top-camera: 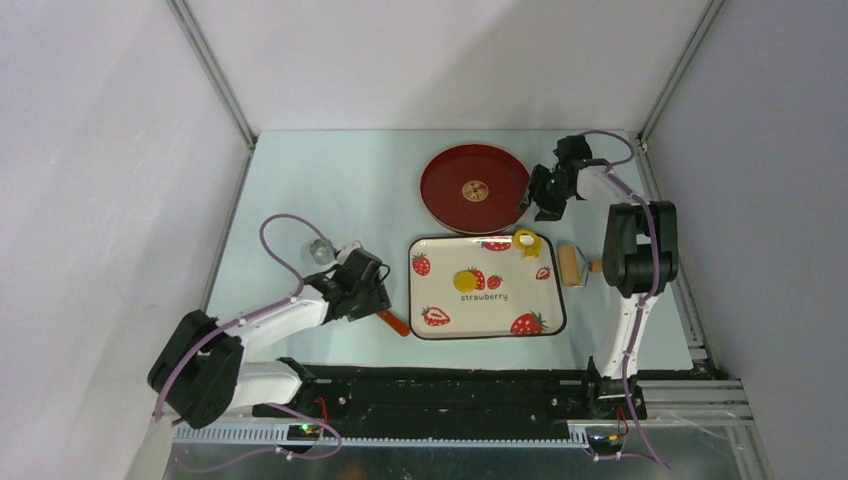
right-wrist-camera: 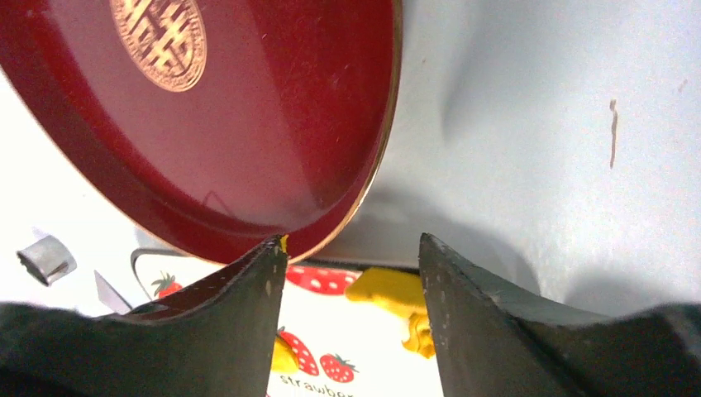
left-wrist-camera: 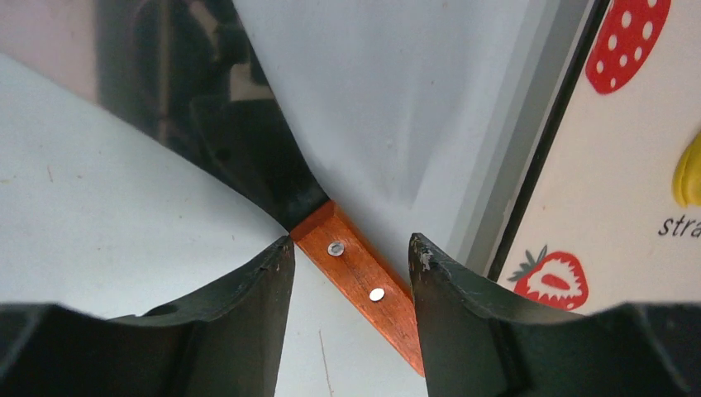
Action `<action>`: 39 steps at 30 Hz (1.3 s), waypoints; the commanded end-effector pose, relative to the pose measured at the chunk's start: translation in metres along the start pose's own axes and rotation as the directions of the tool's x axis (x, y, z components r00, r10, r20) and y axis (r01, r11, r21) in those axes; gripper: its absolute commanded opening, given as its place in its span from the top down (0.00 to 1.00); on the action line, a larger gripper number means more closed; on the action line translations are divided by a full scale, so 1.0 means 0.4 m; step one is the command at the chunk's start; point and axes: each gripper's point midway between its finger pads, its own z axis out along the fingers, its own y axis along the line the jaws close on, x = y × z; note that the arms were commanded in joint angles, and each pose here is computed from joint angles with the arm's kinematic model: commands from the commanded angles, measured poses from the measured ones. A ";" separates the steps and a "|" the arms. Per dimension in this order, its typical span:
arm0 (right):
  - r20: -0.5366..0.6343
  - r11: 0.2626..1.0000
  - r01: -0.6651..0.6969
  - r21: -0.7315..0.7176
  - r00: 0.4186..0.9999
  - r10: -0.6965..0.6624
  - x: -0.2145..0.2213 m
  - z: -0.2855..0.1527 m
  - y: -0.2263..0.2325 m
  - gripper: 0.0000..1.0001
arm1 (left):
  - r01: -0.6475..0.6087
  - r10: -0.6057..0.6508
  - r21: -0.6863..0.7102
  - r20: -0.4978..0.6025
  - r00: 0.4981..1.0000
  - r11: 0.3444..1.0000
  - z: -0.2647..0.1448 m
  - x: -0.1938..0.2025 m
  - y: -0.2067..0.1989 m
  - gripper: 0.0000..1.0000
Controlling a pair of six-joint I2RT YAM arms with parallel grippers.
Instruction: Roll out the dumpling wrappers from the dough
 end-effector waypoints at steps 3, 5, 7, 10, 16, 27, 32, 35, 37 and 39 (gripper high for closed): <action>0.099 0.995 0.028 -0.094 0.995 -0.019 -0.016 -0.131 0.023 0.31 | -0.059 0.055 -0.119 -0.037 0.998 0.991 0.050 0.015 0.037 0.46; 0.113 0.994 0.025 -0.110 0.994 -0.012 -0.005 -0.159 0.016 0.30 | -0.086 0.078 -0.130 -0.060 0.995 0.988 0.059 0.023 0.041 0.51; 0.116 0.992 0.028 -0.125 0.993 -0.013 0.015 -0.176 0.015 0.29 | -0.121 0.110 -0.138 -0.082 0.991 0.983 0.067 0.028 0.046 0.58; 0.130 0.991 0.011 -0.130 0.992 0.006 0.027 -0.201 -0.013 0.29 | -0.193 0.177 -0.144 -0.114 0.978 0.971 0.069 0.036 0.057 0.70; 0.115 0.988 0.014 -0.152 0.993 0.004 0.055 -0.207 -0.010 0.28 | -0.338 0.320 -0.159 -0.129 0.939 0.928 0.047 0.027 0.092 0.83; 0.054 0.985 0.065 -0.161 0.997 -0.057 0.128 -0.170 0.029 0.27 | -0.345 0.339 -0.175 -0.064 0.938 0.922 -0.027 -0.015 0.103 0.43; 0.031 0.985 0.070 -0.157 0.997 -0.066 0.160 -0.156 0.023 0.26 | -0.290 0.284 -0.129 -0.059 0.957 0.948 -0.045 0.001 0.090 0.38; 0.029 0.985 0.073 -0.158 0.997 -0.069 0.167 -0.154 0.021 0.26 | -0.290 0.283 -0.126 -0.070 0.956 0.949 -0.043 0.016 0.088 0.39; 0.028 0.984 0.073 -0.160 0.997 -0.069 0.170 -0.154 0.022 0.26 | -0.304 0.296 -0.133 -0.075 0.952 0.943 -0.039 0.021 0.085 0.41; 0.026 0.984 0.074 -0.161 0.997 -0.071 0.174 -0.155 0.021 0.26 | -0.315 0.307 -0.147 -0.077 0.949 0.938 -0.033 0.021 0.082 0.43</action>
